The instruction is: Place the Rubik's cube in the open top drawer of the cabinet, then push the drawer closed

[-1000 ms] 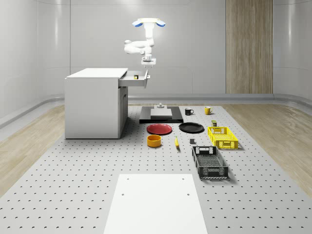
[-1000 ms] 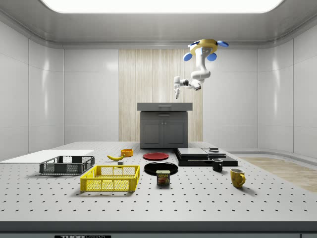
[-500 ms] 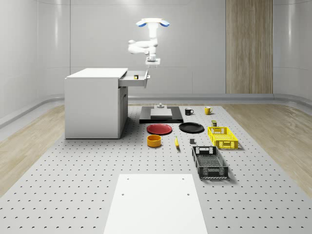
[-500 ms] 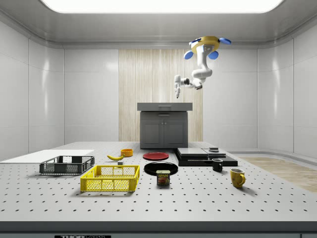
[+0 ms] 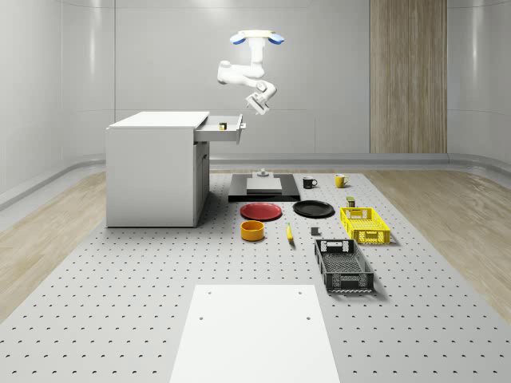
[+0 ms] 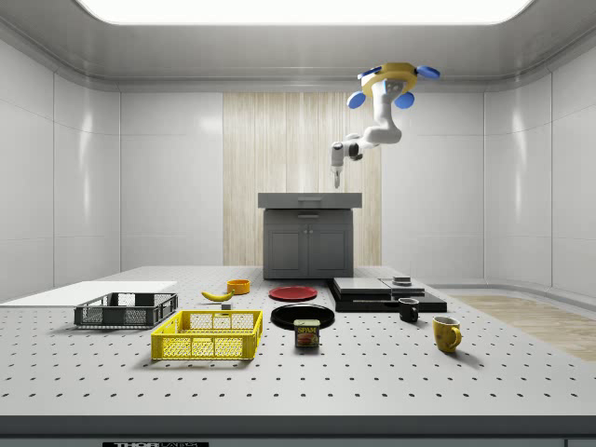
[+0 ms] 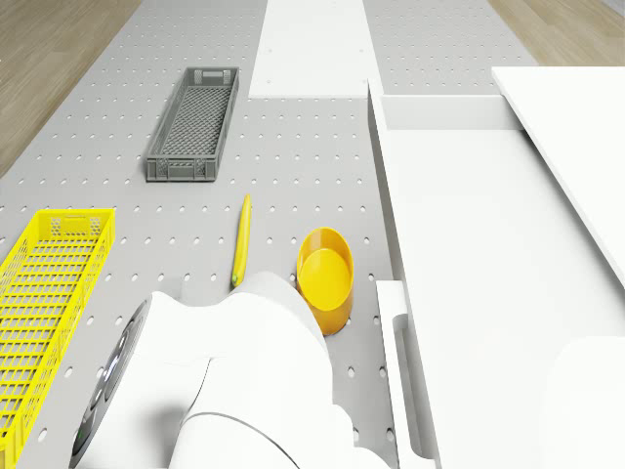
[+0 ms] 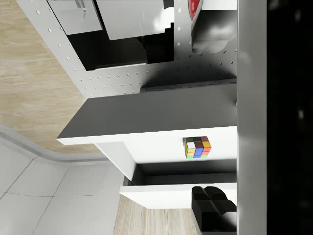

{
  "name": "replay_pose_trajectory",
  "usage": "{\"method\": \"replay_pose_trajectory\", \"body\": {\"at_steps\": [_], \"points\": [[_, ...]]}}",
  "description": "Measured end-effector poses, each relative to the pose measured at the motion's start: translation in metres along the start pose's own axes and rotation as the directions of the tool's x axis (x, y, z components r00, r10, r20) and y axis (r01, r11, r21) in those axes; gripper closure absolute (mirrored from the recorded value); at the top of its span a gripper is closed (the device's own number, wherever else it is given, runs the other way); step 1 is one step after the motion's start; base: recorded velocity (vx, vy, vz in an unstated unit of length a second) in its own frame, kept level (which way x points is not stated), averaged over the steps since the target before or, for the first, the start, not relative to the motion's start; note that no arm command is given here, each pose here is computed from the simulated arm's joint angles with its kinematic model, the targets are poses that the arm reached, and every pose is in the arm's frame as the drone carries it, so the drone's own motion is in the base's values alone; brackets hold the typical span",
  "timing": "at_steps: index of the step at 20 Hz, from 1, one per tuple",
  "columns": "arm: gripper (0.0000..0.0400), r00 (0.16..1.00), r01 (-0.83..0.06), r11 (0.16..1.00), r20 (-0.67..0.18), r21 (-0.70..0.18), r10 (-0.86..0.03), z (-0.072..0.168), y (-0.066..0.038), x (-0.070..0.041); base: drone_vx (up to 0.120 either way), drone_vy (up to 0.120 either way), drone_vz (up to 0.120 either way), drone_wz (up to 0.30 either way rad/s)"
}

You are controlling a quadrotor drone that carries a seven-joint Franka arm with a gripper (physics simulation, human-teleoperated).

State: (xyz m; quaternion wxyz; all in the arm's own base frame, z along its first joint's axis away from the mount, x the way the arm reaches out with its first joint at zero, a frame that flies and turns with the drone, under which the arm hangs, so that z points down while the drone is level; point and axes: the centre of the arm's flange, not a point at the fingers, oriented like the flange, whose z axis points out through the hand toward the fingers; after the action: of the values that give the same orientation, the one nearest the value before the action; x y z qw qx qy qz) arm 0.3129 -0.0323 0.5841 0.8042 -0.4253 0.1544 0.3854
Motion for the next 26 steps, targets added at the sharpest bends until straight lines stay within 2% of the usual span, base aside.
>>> {"method": "replay_pose_trajectory", "body": {"at_steps": [3, 7, 13, 19, 20, 22, 24, 26], "points": [[0.0000, 0.979, 0.002, 0.988, -0.201, -0.154, -0.033, -0.010, -0.023, -0.025, 0.000, 0.000, -0.120, 0.000], [0.0000, 0.935, -0.018, 0.964, -0.345, -0.264, -0.077, -0.017, -0.041, -0.045, 0.000, -0.080, -0.120, 0.000], [0.0000, 0.895, -0.039, 0.943, -0.431, -0.330, -0.113, -0.021, -0.053, -0.058, 0.000, -0.027, -0.113, 0.000], [0.0000, 0.880, -0.048, 0.935, -0.458, -0.352, -0.127, -0.021, -0.056, -0.062, 0.000, -0.100, 0.000, 0.000], [0.0065, 0.878, -0.049, 0.934, -0.460, -0.353, -0.128, -0.021, -0.057, -0.062, 0.000, -0.120, 0.000, 0.000], [0.0155, 0.876, -0.050, 0.933, -0.464, -0.356, -0.130, -0.021, -0.057, -0.063, 0.000, -0.120, 0.000, 0.000], [0.0210, 0.875, -0.051, 0.932, -0.466, -0.358, -0.131, -0.021, -0.057, -0.063, 0.000, -0.120, 0.000, 0.000], [0.0244, 0.874, -0.052, 0.932, -0.468, -0.359, -0.132, -0.021, -0.057, -0.063, 0.000, -0.060, 0.000, 0.000]]}}
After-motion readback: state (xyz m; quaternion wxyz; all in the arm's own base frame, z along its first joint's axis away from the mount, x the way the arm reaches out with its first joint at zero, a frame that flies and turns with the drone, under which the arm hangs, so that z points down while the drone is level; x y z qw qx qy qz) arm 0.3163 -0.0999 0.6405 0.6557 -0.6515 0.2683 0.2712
